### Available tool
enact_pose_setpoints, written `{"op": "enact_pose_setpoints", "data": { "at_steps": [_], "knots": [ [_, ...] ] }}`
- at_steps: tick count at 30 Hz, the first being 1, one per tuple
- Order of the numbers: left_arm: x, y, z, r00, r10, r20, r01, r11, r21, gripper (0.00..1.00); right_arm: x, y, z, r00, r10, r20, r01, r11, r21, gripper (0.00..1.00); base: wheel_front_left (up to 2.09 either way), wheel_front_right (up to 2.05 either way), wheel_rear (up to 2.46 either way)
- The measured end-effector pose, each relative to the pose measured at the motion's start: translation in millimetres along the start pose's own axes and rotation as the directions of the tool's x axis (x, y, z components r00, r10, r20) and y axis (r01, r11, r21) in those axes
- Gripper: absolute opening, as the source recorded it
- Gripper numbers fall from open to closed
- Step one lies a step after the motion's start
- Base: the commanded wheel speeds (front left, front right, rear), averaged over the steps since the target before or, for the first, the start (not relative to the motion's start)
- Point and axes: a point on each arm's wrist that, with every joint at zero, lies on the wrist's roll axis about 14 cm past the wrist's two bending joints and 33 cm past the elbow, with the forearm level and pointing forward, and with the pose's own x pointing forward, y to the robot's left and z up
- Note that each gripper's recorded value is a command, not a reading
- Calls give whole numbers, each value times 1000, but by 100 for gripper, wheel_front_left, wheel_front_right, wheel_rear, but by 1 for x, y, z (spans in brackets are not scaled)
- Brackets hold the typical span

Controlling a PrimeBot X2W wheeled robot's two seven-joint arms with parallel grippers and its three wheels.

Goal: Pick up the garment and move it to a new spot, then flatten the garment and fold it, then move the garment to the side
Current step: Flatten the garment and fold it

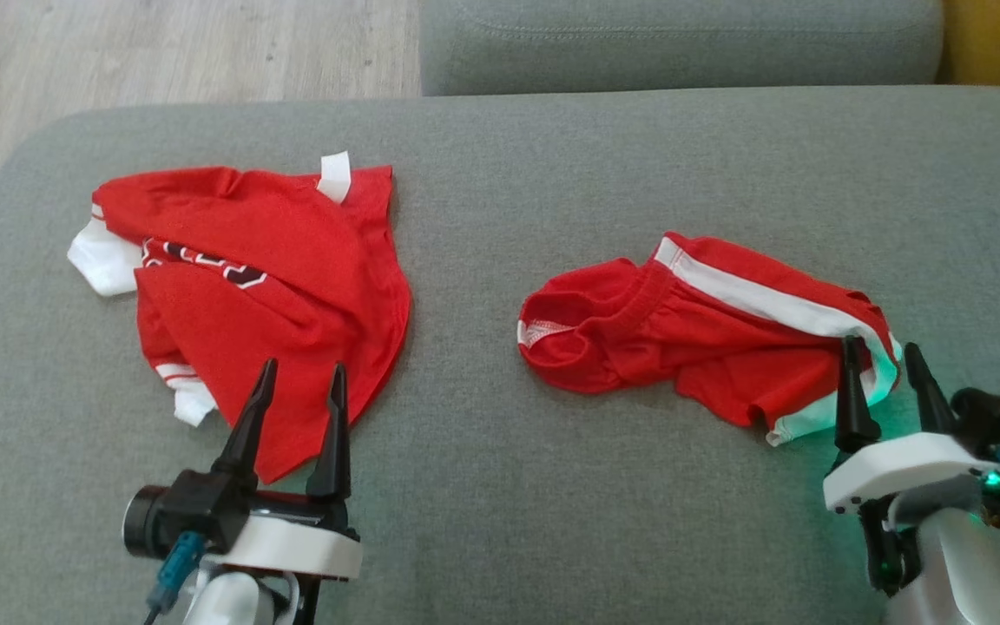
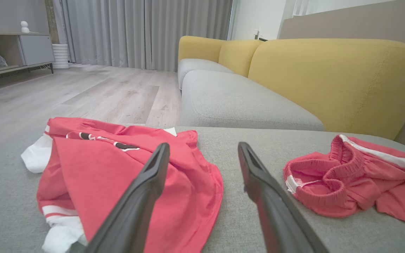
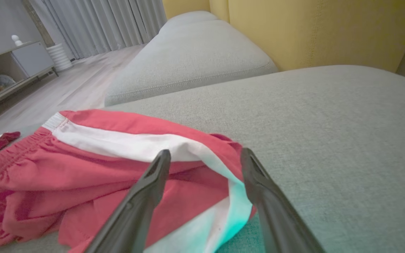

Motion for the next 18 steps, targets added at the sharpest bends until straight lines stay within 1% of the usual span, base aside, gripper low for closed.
{"op": "enact_pose_setpoints", "data": {
  "at_steps": [6, 10, 11, 12, 18],
  "knots": [
    [2, 3, -3, 1000, 6, -8, -6, 1000, -1, 100, 10, -2, -17, 997, -10, -76, 8, 999, -33, 100, 0, 0, 0],
    [4, 4, -2, 1000, 7, -6, -7, 1000, 0, 100, 17, 0, -21, 995, -7, -101, 2, 999, -49, 100, 0, 0, 0],
    [4, 4, -2, 1000, 8, -8, -8, 1000, 0, 100, 18, 0, -21, 995, -7, -103, 2, 999, -50, 37, 0, 0, 0],
    [4, 5, -3, 1000, 8, -10, -8, 1000, 1, 100, 20, 0, -19, 995, -7, -100, 2, 999, -52, 0, 0, 0, 0],
    [4, 3, -3, 1000, 2, -12, -2, 1000, 7, 100, 29, 3, 2, 1000, 3, -31, -5, 998, -69, 0, 0, 0, 0]
  ]
}}
